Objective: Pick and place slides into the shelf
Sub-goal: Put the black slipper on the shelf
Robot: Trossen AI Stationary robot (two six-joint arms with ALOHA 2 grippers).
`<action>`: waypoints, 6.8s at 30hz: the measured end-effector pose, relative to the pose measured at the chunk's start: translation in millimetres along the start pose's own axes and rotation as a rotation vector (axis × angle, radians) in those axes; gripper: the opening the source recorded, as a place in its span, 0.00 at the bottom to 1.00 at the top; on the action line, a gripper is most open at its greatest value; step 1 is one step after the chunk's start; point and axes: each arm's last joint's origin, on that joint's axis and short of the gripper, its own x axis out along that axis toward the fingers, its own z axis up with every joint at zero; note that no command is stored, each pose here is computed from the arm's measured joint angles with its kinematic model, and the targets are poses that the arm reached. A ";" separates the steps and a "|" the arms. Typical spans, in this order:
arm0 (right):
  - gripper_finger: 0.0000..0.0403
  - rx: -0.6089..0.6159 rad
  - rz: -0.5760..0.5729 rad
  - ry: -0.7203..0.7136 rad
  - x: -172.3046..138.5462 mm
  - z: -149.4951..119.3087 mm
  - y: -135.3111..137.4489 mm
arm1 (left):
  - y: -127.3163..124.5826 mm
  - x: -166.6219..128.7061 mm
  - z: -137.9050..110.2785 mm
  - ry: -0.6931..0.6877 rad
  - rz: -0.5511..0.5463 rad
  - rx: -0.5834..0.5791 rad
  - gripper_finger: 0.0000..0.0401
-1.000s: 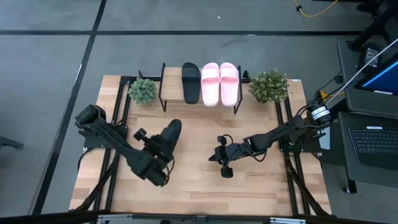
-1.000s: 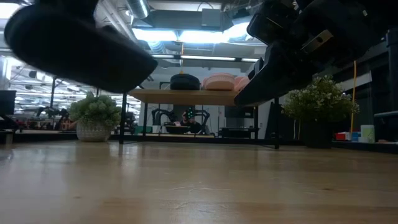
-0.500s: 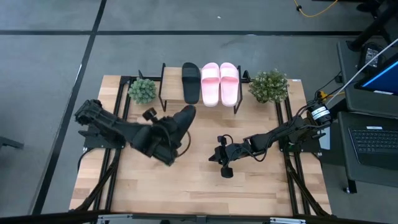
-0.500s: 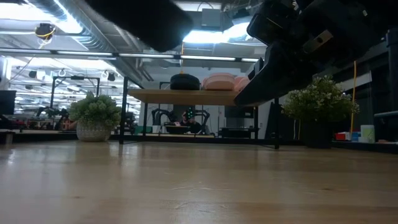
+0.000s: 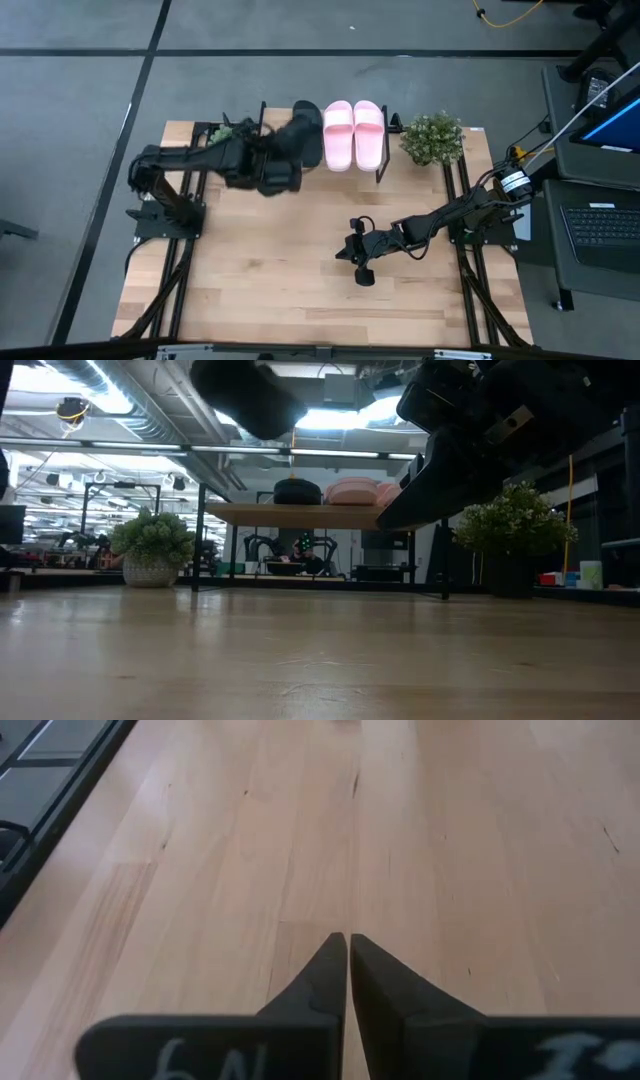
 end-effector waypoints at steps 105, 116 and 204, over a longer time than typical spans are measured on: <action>0.05 -0.023 0.000 0.001 0.2 -0.2 0.0 | 3.9 196.2 9.9 0.493 0.227 0.155 0.04; 0.05 -0.022 0.000 0.001 0.2 -0.2 0.0 | 1.7 194.1 10.8 0.477 0.240 0.168 0.04; 0.05 -0.022 -0.002 0.014 0.1 -1.5 -0.3 | 2.9 85.2 12.9 0.288 -0.025 0.479 0.26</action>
